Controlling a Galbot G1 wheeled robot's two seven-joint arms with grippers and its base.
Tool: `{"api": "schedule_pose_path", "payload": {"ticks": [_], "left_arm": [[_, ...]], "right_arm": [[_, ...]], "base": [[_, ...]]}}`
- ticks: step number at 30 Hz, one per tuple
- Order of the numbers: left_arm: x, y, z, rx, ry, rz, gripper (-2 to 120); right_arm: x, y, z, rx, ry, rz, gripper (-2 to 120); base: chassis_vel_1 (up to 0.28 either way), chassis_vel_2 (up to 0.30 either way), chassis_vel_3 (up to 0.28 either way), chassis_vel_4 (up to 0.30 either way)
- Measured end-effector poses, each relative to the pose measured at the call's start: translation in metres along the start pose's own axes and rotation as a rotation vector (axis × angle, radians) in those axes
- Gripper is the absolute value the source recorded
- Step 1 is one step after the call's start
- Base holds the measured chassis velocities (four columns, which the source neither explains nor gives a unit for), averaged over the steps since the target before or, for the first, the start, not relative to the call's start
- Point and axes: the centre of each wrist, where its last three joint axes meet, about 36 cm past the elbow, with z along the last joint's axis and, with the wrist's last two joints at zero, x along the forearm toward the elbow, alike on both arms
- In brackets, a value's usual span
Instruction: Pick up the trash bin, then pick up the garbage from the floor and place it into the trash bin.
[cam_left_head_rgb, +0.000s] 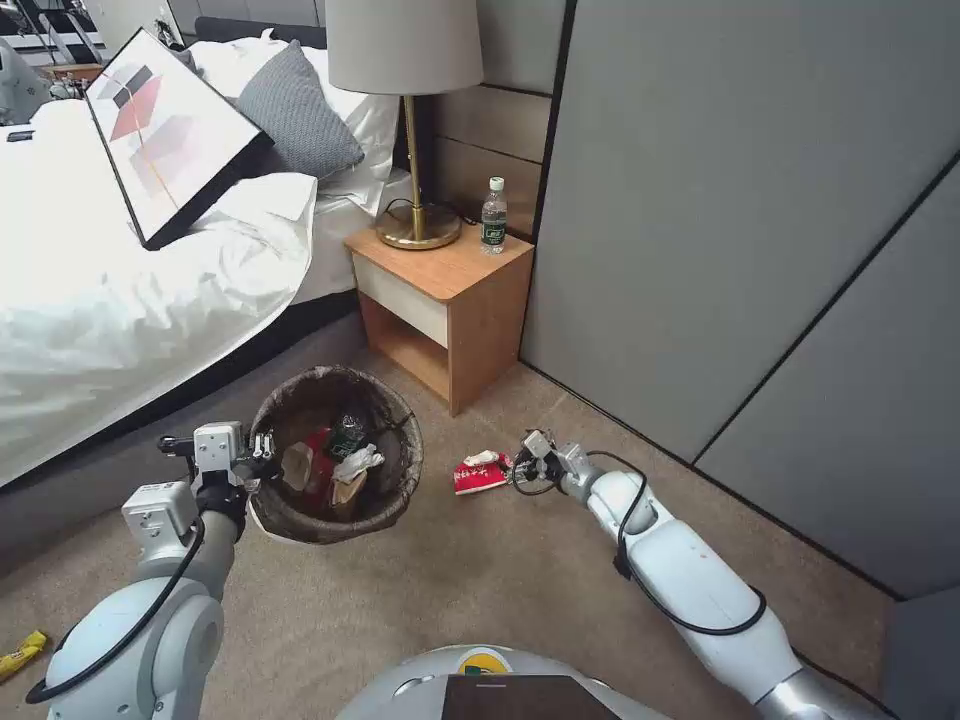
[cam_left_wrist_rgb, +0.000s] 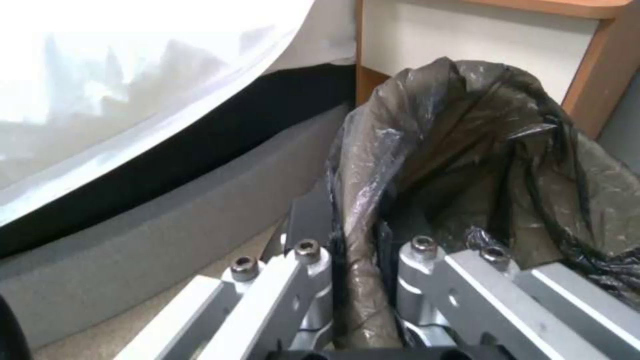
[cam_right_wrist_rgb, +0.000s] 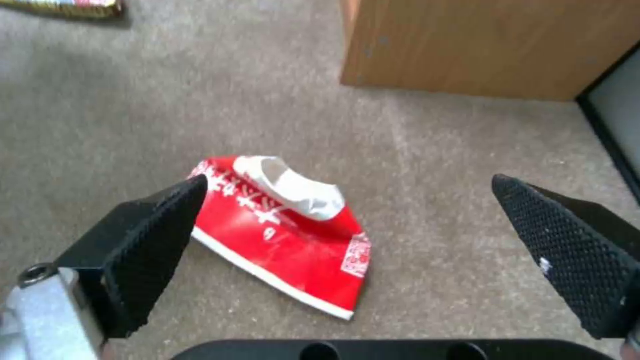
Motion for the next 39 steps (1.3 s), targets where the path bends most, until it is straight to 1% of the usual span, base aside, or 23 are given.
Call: {"api": "schedule_pose_path", "payload": {"ticks": [5, 13, 26, 34, 39], "left_arm": [[0.0, 0.0, 0.001, -0.003, 0.004, 0.0, 7], [0.0, -0.002, 0.001, -0.008, 0.005, -0.001, 7], [0.002, -0.001, 0.004, -0.012, 0.017, -0.009, 7], [0.002, -0.002, 0.005, -0.013, 0.02, -0.013, 7], [0.003, -0.003, 0.005, -0.012, 0.021, -0.014, 7]], "right_arm": [[-0.008, -0.001, 0.004, 0.011, 0.003, -0.026, 100], [-0.032, 0.001, 0.01, 0.019, 0.022, -0.067, 100], [-0.061, 0.004, 0.006, 0.014, 0.048, -0.09, 100], [-0.083, 0.011, 0.019, -0.032, 0.087, -0.092, 100], [-0.095, 0.01, 0.03, -0.039, 0.116, -0.079, 100]], "base": [[0.0, 0.0, 0.0, 0.0], [0.0, 0.0, 0.0, 0.0], [0.0, 0.0, 0.0, 0.0], [0.0, 0.0, 0.0, 0.0], [0.0, 0.0, 0.0, 0.0]]}}
